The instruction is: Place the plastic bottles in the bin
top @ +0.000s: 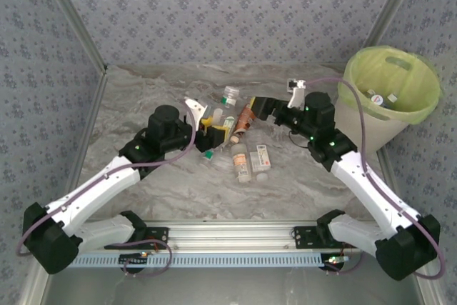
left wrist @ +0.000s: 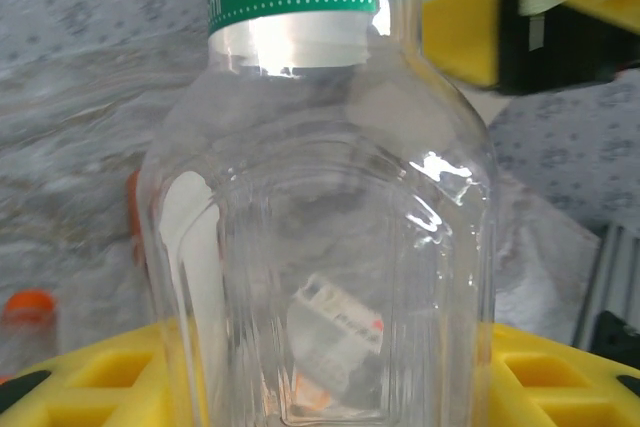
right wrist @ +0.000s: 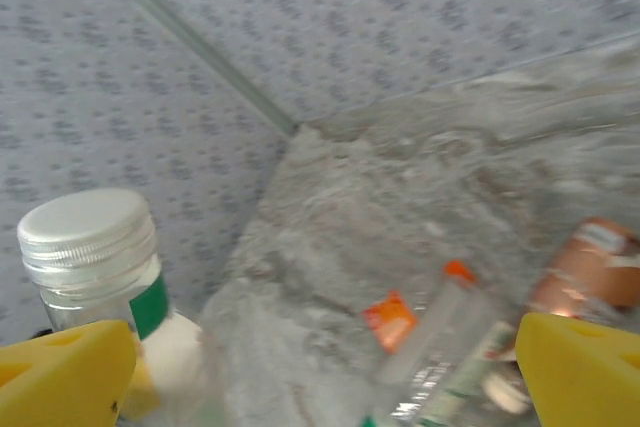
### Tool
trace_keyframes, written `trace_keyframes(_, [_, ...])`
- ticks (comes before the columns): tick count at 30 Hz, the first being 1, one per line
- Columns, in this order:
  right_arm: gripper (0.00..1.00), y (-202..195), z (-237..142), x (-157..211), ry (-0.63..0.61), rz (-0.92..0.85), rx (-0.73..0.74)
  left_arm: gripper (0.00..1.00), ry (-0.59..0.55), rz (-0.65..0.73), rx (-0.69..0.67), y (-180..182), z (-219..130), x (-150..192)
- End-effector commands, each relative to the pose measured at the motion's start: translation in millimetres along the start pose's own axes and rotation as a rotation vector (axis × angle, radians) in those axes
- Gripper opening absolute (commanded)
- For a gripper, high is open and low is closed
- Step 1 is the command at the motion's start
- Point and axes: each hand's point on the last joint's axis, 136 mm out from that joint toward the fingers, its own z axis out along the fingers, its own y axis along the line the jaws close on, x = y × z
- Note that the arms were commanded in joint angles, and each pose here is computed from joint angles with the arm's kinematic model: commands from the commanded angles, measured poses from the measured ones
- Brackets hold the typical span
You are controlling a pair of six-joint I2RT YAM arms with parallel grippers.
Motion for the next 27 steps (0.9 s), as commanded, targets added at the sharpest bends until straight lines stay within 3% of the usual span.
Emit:
trace_keyframes(1, [0.99, 57, 7, -18, -0.044, 0.065, -0.237, 0.54, -0.085, 0.058, 0.141, -27, -4, -35])
trace_keyframes(13, [0.95, 98, 22, -5, 0.024, -0.049, -0.332, 0.54, -0.072, 0.029, 0.180, -29, 8, -39])
trace_keyframes(17, [0.91, 86, 26, -10, -0.004, -0.043, -0.253, 0.53, -0.072, 0.034, 0.204, -32, 9, -39])
trace_keyframes(21, [0.80, 84, 30, -12, 0.000, -0.035, -0.241, 0.53, -0.062, 0.036, 0.221, -34, 11, -36])
trace_keyframes(23, [0.59, 83, 32, -12, 0.007, -0.041, -0.221, 0.53, -0.055, 0.034, 0.219, -33, 11, -35])
trace_keyframes(27, [0.38, 78, 32, -11, 0.005, -0.059, -0.197, 0.53, -0.055, 0.034, 0.215, -33, 12, -36])
